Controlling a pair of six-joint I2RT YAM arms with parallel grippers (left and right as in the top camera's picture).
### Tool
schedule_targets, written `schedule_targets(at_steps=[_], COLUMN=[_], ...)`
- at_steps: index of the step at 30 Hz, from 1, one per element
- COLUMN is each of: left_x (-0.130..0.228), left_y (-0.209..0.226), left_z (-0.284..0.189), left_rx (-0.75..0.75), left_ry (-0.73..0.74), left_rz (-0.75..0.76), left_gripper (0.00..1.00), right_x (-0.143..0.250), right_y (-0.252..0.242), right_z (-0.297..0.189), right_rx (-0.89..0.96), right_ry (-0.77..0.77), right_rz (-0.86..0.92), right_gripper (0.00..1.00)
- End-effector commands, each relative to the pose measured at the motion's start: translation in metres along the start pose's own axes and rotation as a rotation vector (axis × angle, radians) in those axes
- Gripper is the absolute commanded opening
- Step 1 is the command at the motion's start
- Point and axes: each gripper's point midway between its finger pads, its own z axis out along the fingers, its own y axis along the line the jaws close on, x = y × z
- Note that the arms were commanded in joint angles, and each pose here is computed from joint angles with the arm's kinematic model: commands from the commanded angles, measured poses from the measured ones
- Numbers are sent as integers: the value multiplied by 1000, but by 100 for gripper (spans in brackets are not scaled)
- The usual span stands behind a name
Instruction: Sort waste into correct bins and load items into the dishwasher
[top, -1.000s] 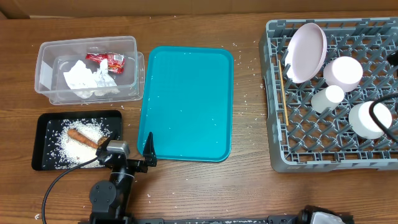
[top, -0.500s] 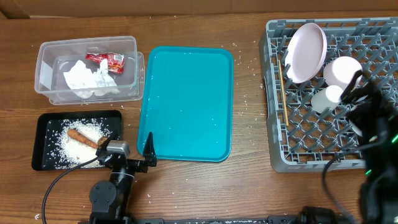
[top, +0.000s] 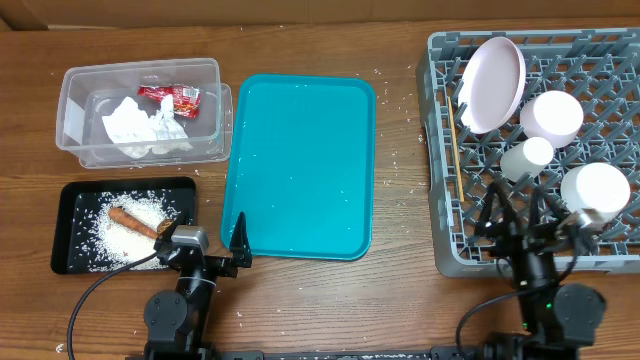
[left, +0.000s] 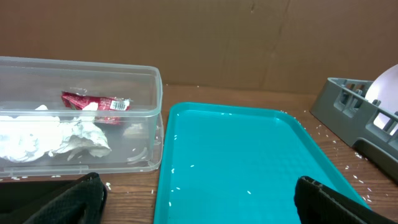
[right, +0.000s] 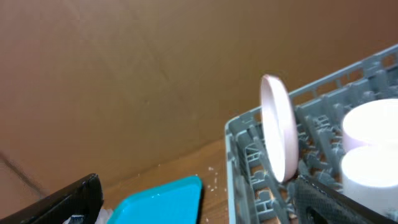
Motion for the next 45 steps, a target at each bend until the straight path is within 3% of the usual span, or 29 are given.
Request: schedule_targets(at_steps=[1, 11, 16, 23, 45], left_x=[0, 0, 0, 0, 0], left_y=[3, 3, 3, 3, 3], left_z=[0, 0, 0, 0, 0], left_rx=[-16, -16, -16, -16, -16], left_ry=[-7, -7, -7, -7, -7], left_rz=[19, 19, 19, 19, 19], left_gripper=[100, 100, 100, 100, 100], right_x=[19, 45, 64, 64, 63], right_y=[2, -25, -31, -31, -32], right_z=[-3, -2, -2, -2, -2], right_rx=[-68, 28, 49, 41, 49], right_ry=[1, -11, 74, 78, 76], right_rz=[-27, -15, -216, -442, -446], right_gripper=[100, 100, 100, 100, 100])
